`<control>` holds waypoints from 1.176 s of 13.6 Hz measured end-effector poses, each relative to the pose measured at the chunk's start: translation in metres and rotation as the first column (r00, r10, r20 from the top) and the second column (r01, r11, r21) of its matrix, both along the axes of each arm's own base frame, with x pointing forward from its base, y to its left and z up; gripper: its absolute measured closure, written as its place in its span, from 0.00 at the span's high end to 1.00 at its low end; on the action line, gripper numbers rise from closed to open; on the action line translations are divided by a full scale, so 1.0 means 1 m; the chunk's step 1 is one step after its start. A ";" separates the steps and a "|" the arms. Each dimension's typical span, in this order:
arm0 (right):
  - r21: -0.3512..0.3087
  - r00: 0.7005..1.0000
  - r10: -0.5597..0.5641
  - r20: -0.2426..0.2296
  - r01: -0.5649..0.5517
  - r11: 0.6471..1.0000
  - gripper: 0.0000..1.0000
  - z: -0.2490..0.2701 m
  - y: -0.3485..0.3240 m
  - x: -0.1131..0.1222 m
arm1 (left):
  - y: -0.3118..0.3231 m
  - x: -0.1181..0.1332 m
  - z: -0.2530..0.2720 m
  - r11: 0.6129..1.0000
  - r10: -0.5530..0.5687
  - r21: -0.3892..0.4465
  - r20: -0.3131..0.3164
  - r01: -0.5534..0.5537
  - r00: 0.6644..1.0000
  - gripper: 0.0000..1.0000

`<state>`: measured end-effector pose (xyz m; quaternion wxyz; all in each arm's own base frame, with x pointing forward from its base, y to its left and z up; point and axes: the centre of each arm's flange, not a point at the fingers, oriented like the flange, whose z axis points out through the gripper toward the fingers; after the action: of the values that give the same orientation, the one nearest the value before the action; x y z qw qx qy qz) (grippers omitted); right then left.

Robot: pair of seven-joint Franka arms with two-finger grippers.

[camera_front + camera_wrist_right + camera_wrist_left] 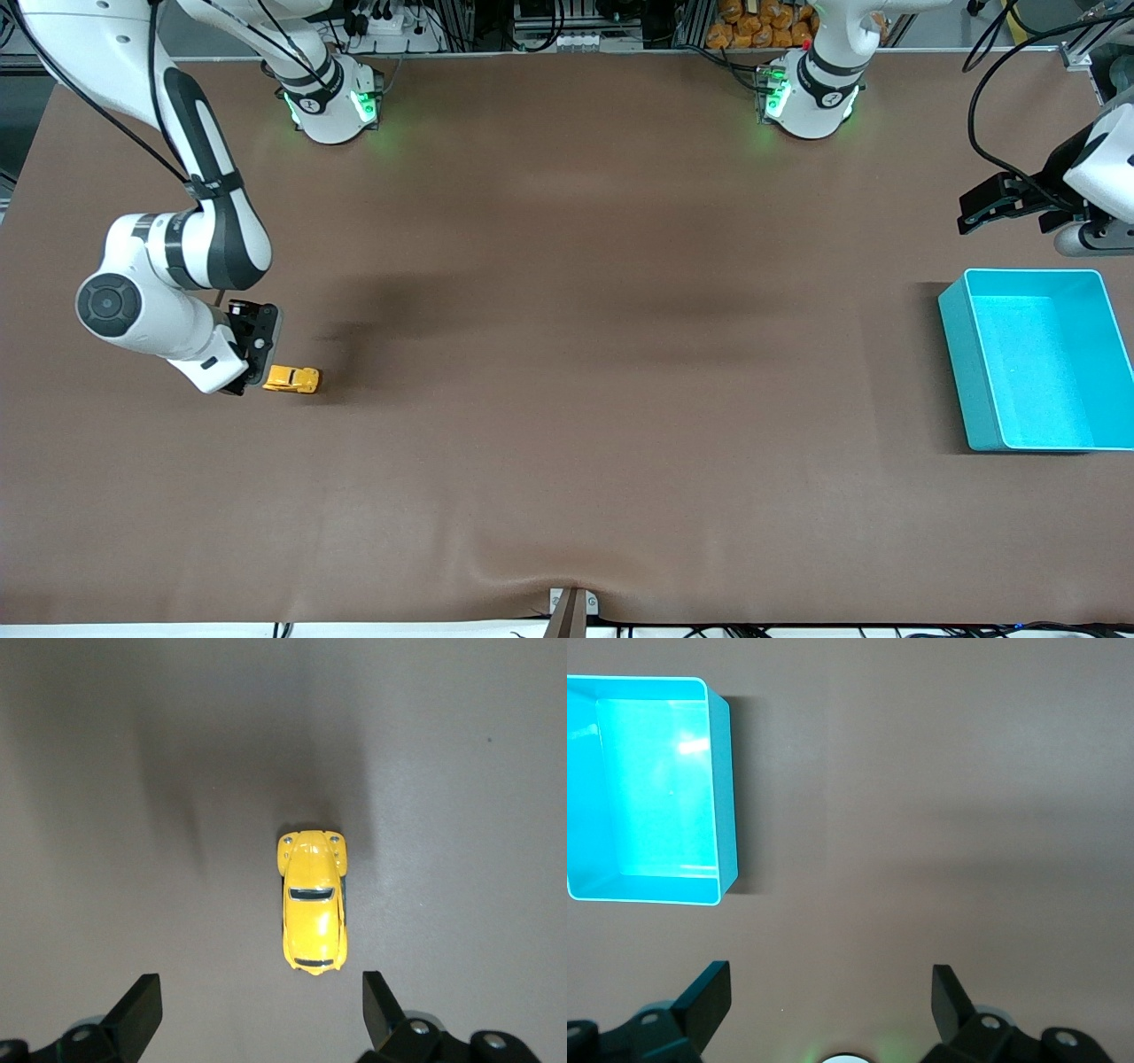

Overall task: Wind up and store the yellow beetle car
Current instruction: 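Move the right gripper down over the yellow beetle car, then close the right gripper on the yellow car's body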

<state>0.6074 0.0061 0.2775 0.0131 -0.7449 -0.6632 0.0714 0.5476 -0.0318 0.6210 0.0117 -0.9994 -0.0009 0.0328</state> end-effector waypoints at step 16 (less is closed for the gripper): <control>-0.007 0.993 0.098 0.071 -0.097 0.995 0.67 -0.071 0.002 0.012 | 0.001 0.003 -0.006 1.000 0.003 0.001 -0.011 -0.003 1.000 1.00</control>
<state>0.6197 0.0076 0.2065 -0.0155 -0.7138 -0.6987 0.0463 0.5508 -0.0312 0.6148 0.0120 -0.9992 -0.0022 0.0384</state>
